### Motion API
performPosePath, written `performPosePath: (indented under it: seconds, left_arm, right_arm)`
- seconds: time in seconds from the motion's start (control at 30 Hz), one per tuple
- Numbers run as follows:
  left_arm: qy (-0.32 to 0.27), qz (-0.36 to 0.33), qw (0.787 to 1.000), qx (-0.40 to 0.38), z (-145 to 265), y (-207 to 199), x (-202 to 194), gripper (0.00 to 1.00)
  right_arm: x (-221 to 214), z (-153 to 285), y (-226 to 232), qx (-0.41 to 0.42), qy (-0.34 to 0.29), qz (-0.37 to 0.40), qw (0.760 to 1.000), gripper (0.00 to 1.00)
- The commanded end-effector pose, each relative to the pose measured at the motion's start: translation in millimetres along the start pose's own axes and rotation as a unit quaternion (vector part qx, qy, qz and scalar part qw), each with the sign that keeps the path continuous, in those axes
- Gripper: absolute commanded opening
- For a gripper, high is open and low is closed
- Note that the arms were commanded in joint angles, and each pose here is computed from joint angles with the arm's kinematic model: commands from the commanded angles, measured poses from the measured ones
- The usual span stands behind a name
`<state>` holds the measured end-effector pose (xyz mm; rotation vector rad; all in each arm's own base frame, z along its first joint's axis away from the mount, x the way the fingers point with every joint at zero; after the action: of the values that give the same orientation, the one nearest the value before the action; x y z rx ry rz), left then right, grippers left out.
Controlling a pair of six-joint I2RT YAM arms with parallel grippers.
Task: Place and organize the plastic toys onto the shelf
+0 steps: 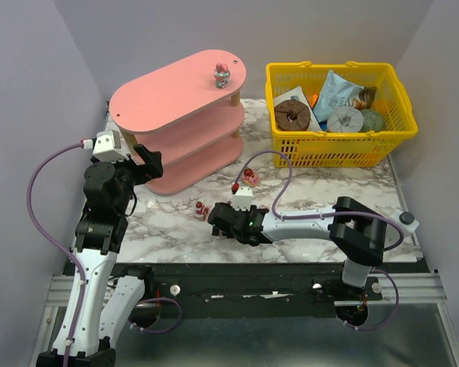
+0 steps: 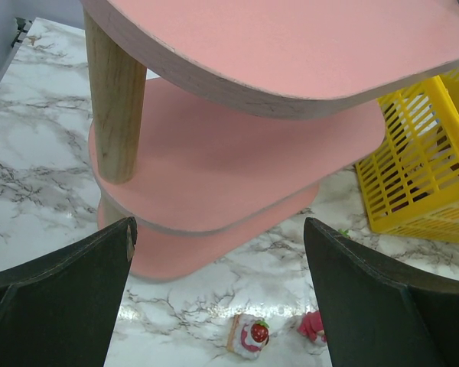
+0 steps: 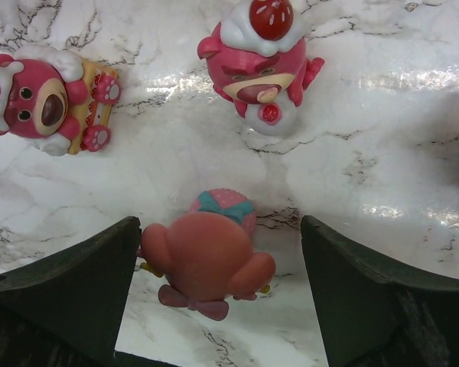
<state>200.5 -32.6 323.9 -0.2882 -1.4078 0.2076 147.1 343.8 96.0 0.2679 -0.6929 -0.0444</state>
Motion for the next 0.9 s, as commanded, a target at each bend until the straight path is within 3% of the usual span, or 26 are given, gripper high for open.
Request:
performPosePath:
  seconds: [0.0, 0.13, 0.33, 0.47, 0.57, 0.87]
  left_arm:
    - [0.003, 0.004, 1.000, -0.011, -2, -1, -3, 0.99]
    - [0.007, 0.004, 1.000, -0.009, -4, -1, -4, 0.99]
    - [0.006, 0.004, 1.000, -0.007, -3, 0, -4, 0.99]
    - [0.005, 0.003, 1.000, -0.007, -4, 0, -3, 0.99]
    - [0.004, 0.002, 1.000, -0.004, -3, 0, -3, 0.99]
    - [0.002, 0.001, 1.000, 0.006, -3, 3, -2, 0.99]
  right_arm:
    - [-1, -5, -2, -0.004, -0.028, -0.020, 0.999, 0.88]
    - [-1, -8, 1, 0.000, -0.025, -0.010, 1.000, 0.79]
    - [0, -6, 1, 0.007, -0.026, -0.006, 1.000, 0.56]
    - [3, -1, 2, 0.015, -0.027, 0.003, 1.000, 0.29]
    - [11, 10, 3, 0.032, -0.030, 0.021, 0.999, 0.24]
    - [47, 69, 19, 0.145, -0.027, 0.132, 0.980, 0.22]
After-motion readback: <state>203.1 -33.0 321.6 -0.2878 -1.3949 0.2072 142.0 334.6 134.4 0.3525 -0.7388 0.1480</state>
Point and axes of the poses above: each gripper's point midway between its finger pads, its own z axis back along the fingers, its own y axis along the line the jaws close on, x = y × z, the point moved 8 cm from there along z, back along the fingers, and after that the axes turned 1 degree about -z, right-handed, at the moved point
